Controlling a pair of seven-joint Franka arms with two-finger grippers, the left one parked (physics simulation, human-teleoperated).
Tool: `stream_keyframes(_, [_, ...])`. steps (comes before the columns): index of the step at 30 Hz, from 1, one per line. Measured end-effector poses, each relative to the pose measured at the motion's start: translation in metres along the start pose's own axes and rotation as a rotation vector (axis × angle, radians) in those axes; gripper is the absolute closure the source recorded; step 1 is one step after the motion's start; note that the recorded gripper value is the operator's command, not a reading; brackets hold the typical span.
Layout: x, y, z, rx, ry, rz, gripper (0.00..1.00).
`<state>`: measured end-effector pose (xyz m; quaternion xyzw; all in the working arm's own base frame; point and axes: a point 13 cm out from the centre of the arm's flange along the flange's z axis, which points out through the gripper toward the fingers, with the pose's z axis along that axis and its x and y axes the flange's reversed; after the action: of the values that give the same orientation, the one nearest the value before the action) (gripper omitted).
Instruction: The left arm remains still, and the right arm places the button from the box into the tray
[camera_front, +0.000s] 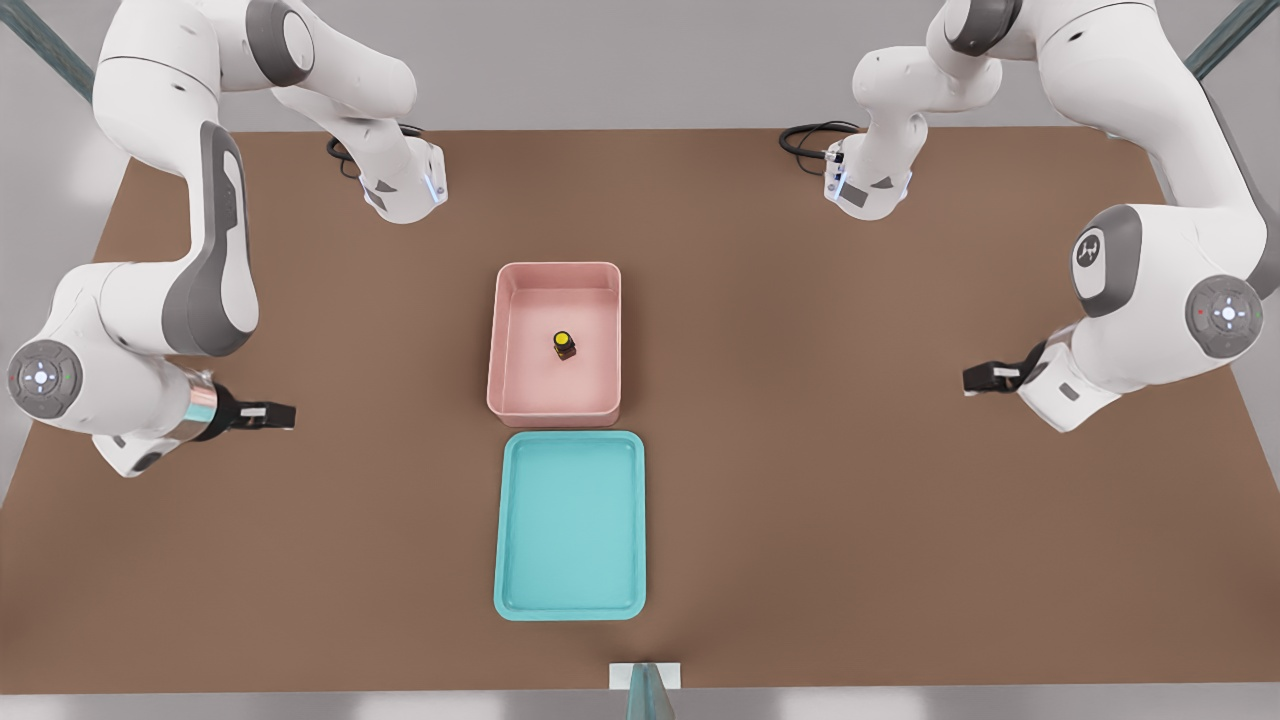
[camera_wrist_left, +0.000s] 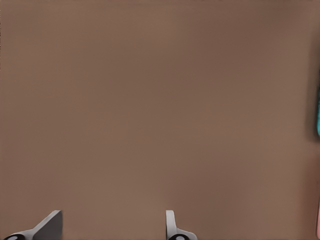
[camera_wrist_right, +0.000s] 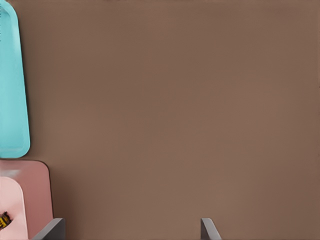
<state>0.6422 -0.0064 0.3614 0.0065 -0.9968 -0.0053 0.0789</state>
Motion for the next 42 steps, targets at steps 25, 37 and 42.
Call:
stream_keyframes(25, [0.195,0.367,0.204,0.031,0.025,0.041,0.00])
stream_keyframes(37, [0.192,0.389,0.295,-0.040,-0.012,0.242,0.00])
stream_keyframes(42, [0.193,0.385,0.312,-0.047,-0.025,0.293,0.00])
